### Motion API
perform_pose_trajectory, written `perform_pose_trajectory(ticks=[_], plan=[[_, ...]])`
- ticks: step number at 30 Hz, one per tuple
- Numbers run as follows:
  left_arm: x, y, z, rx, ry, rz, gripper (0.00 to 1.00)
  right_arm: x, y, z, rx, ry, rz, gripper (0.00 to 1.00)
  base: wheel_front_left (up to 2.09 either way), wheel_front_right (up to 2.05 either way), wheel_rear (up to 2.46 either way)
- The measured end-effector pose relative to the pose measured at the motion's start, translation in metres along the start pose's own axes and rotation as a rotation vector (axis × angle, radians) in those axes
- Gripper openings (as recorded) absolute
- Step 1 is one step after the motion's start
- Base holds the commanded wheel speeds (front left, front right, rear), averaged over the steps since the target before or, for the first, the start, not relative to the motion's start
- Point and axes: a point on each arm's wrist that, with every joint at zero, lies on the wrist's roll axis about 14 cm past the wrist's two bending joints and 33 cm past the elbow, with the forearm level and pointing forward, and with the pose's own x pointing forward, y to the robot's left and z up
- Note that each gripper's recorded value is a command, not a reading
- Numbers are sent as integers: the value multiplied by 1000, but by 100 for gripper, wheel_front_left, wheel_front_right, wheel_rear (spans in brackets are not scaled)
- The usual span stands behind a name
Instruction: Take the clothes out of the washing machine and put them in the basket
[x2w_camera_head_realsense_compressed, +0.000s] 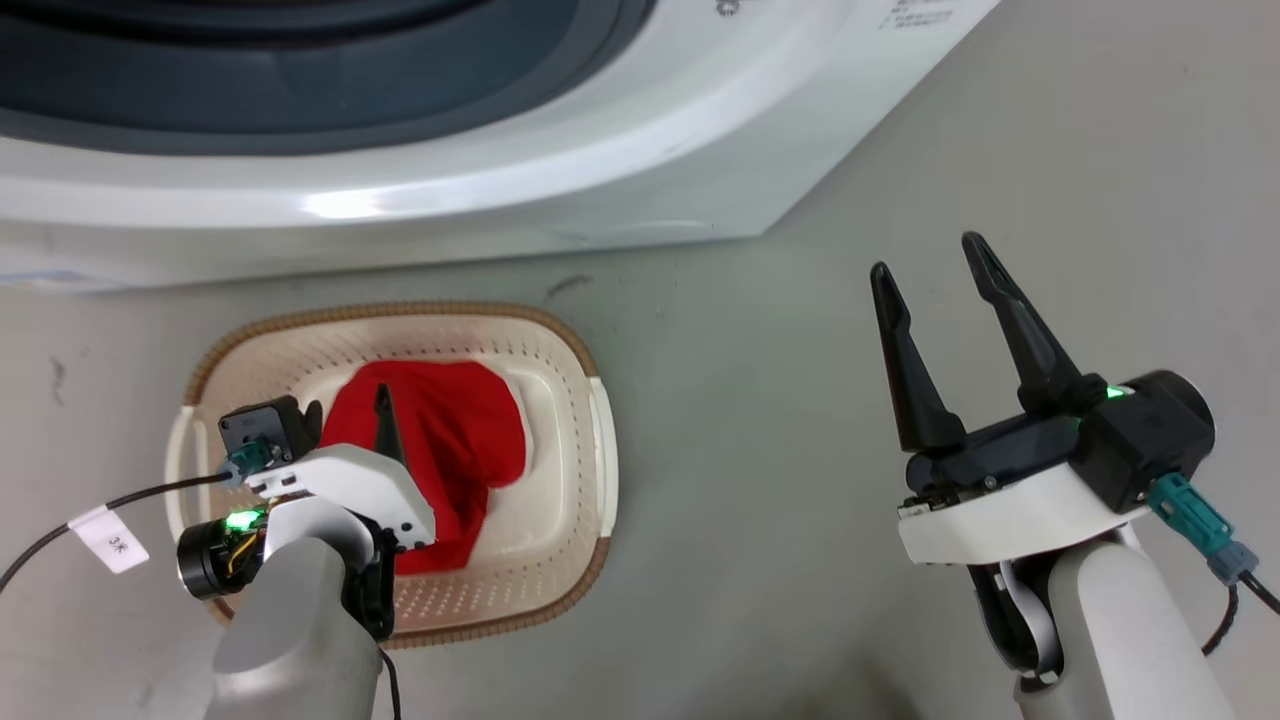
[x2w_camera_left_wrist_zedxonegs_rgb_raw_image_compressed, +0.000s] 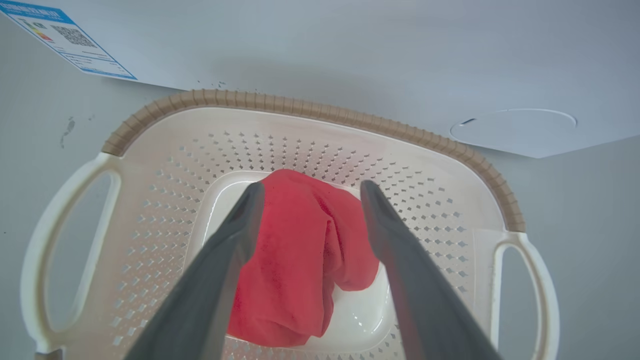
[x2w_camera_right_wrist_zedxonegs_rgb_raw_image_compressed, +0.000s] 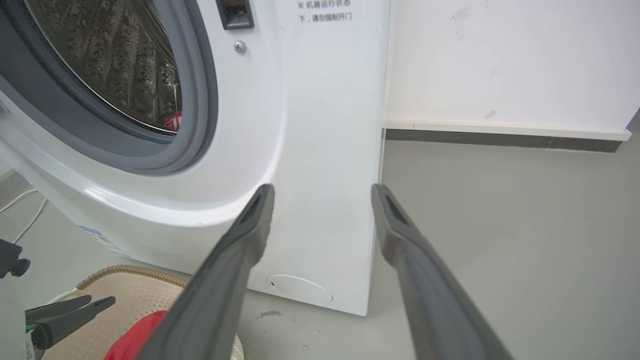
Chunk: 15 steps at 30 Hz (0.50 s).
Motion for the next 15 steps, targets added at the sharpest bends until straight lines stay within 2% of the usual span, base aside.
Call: perform_pose_trajectory(ticks=[15], plan=[[-84,-15,114,37,-404,-88,100,-25,12,69,-50,-126,7,100,0,0,0]])
